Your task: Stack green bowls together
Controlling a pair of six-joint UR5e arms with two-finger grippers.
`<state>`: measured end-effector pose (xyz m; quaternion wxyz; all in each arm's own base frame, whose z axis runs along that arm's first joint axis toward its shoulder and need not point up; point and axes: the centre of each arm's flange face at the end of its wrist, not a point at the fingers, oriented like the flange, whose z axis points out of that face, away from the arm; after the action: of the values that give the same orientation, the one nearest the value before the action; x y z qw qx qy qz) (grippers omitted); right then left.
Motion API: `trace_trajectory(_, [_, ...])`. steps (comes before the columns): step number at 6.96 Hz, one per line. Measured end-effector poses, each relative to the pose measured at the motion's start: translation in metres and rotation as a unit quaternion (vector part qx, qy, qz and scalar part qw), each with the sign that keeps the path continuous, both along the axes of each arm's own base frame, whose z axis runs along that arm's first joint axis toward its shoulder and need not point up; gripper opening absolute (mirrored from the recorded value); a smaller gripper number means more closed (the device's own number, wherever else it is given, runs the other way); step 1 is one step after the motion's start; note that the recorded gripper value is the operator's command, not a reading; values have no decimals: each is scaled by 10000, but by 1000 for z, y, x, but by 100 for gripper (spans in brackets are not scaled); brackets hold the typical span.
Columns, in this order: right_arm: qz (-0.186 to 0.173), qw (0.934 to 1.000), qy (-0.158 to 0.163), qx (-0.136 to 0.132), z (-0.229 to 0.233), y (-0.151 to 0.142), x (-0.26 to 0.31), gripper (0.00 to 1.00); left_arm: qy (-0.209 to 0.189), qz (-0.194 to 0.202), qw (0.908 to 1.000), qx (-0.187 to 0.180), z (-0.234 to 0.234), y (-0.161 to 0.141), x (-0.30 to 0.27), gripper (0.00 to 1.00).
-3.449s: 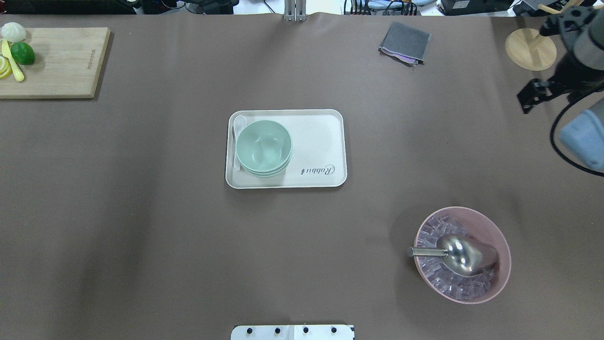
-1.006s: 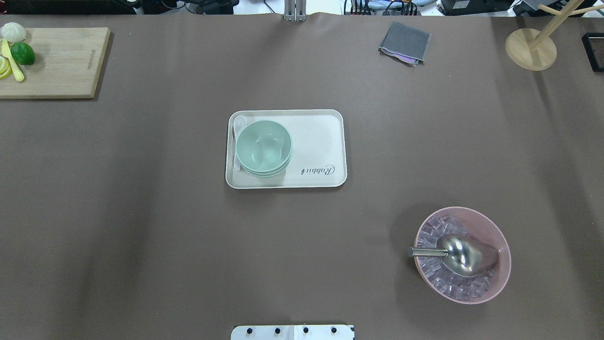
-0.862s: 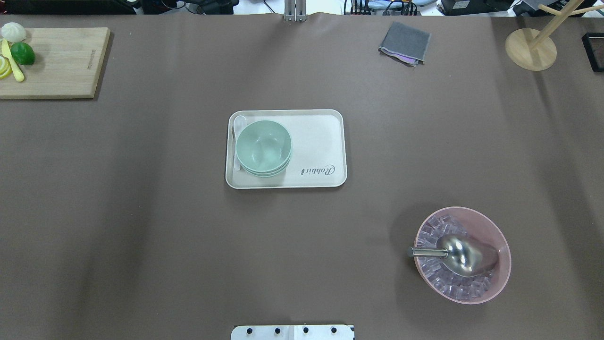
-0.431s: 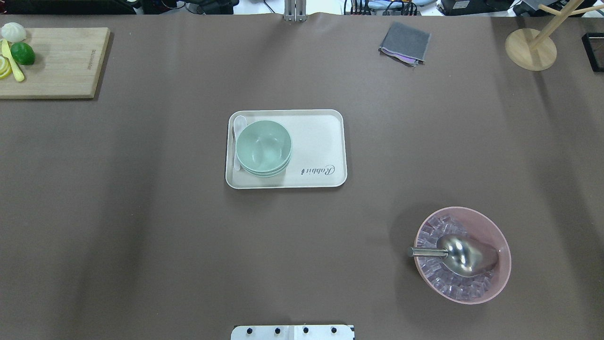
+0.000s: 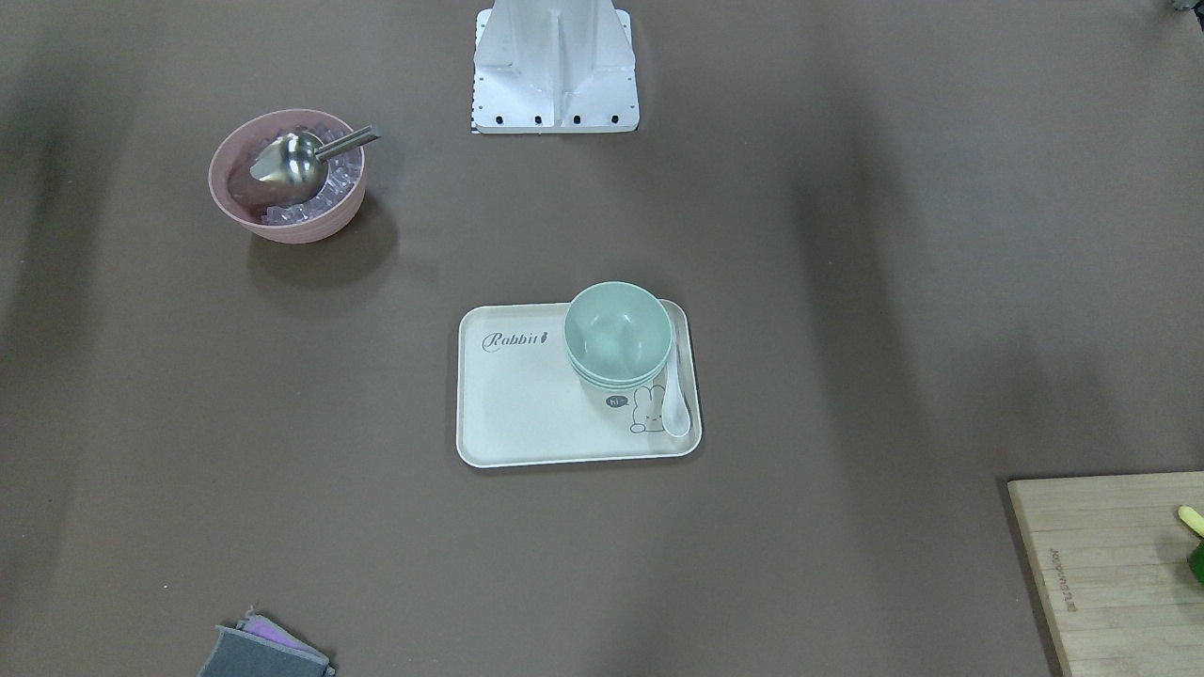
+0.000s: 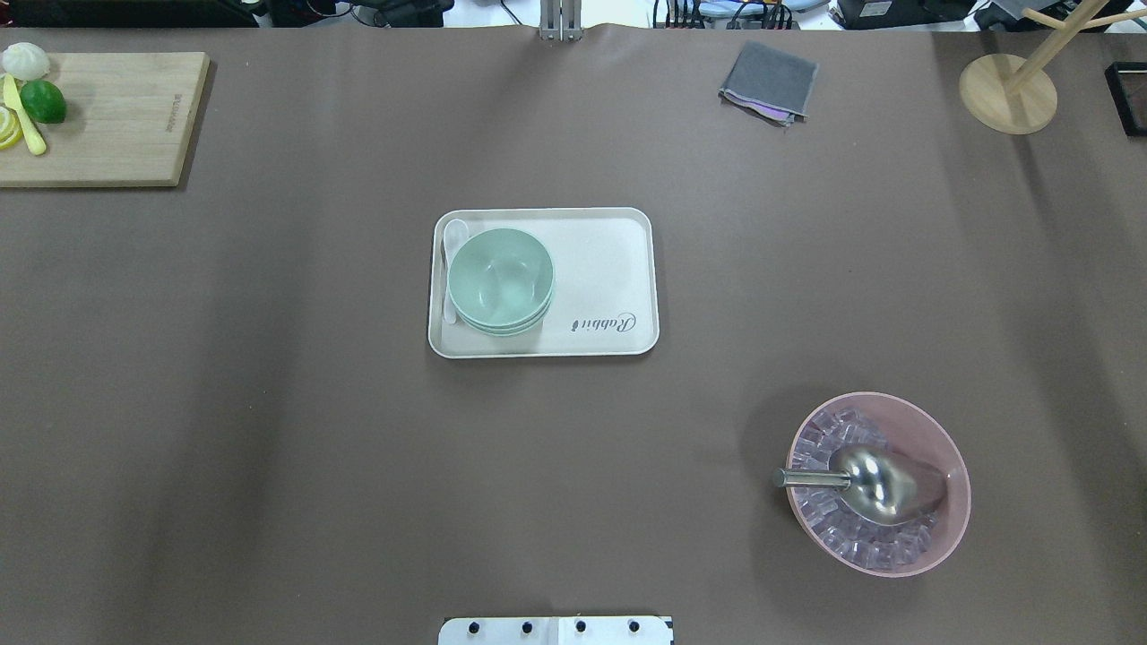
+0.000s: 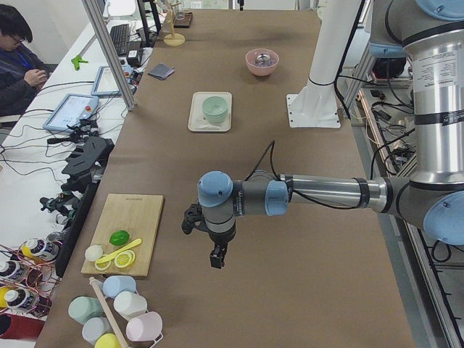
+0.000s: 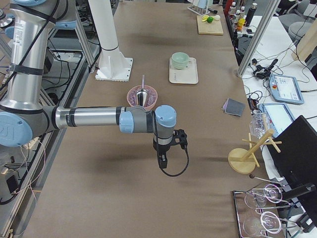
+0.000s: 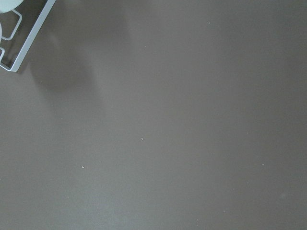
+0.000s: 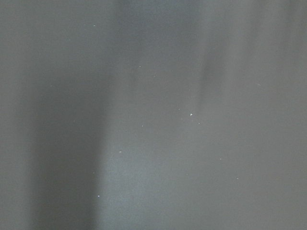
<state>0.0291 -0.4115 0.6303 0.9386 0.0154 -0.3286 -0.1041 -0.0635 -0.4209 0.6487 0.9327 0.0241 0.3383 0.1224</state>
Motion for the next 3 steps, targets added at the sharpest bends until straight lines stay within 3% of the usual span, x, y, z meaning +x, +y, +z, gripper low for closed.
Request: trace_trajectory(3, [-44,10000,-44,-20,1,1,-4,100,1,0,10000,-13,1,1,0,99])
